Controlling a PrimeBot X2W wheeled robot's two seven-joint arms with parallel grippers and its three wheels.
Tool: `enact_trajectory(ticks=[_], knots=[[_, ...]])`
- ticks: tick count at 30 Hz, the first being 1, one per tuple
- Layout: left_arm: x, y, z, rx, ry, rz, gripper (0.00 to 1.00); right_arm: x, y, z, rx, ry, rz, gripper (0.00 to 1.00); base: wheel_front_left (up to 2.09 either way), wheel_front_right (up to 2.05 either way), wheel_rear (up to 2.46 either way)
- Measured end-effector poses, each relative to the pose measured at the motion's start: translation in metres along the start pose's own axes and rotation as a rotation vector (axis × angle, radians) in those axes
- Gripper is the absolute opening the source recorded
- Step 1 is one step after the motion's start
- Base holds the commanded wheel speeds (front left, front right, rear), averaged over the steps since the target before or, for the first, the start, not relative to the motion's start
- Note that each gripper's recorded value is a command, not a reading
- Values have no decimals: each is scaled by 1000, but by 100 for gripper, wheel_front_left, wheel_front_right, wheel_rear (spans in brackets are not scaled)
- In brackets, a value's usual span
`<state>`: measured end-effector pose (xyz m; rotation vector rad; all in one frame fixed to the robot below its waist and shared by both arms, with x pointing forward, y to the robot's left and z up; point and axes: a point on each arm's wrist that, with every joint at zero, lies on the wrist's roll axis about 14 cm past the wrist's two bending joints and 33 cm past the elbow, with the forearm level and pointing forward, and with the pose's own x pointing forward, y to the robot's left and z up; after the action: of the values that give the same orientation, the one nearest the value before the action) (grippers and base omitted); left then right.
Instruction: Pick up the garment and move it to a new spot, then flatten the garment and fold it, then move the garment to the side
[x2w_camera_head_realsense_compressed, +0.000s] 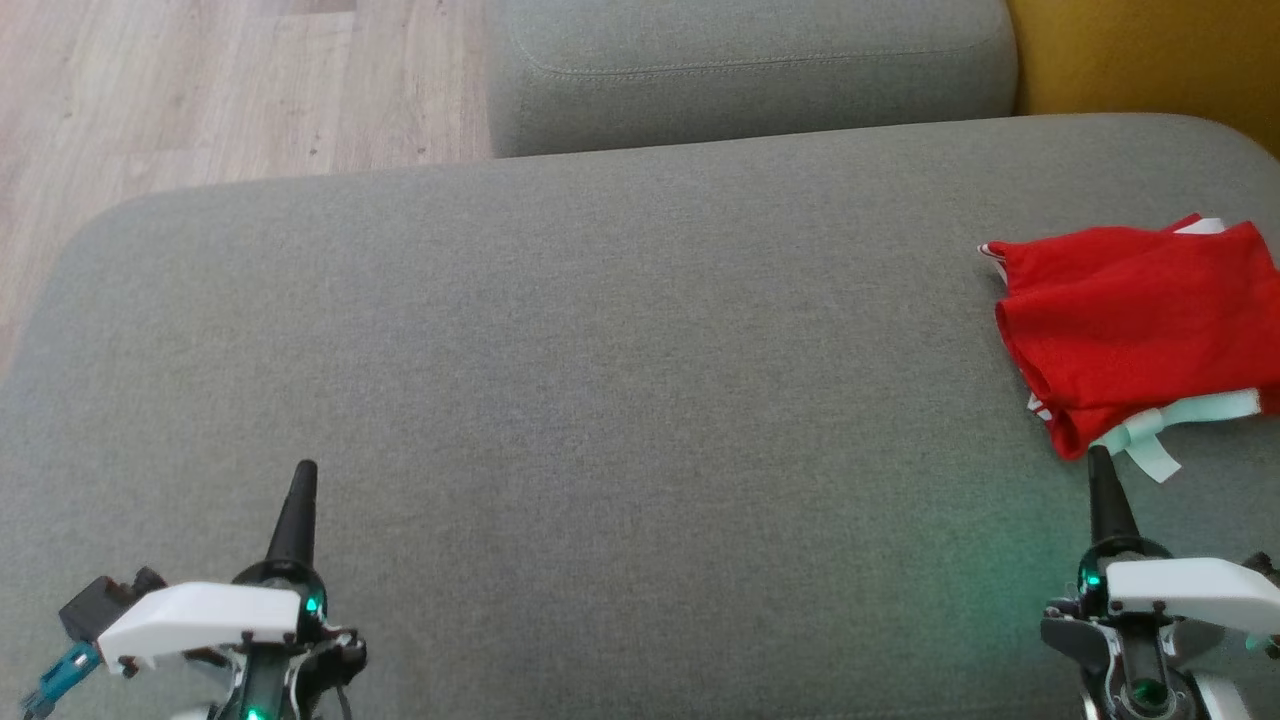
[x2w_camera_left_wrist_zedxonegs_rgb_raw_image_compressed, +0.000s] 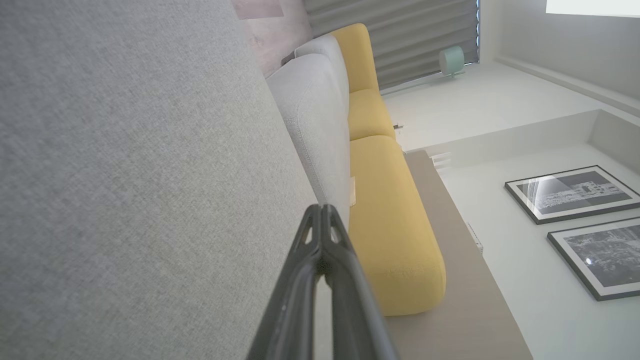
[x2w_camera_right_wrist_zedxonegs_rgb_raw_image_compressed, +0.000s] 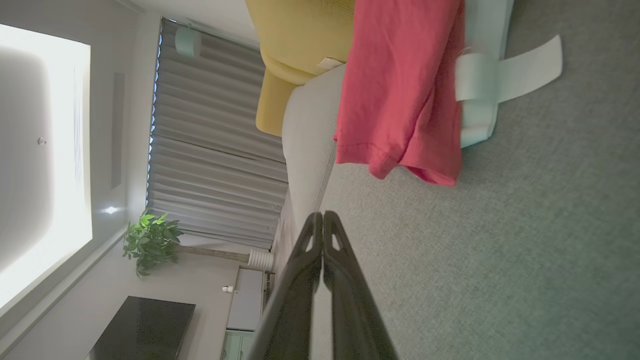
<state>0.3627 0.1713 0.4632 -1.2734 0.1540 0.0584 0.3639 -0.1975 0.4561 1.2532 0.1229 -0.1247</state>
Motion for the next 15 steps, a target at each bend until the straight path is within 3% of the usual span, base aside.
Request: enact_trajectory(ticks=[15], knots=[[4,-4,8,-141,-11,-16,0,1,4,7,149,-9,17,0,0,0,0]])
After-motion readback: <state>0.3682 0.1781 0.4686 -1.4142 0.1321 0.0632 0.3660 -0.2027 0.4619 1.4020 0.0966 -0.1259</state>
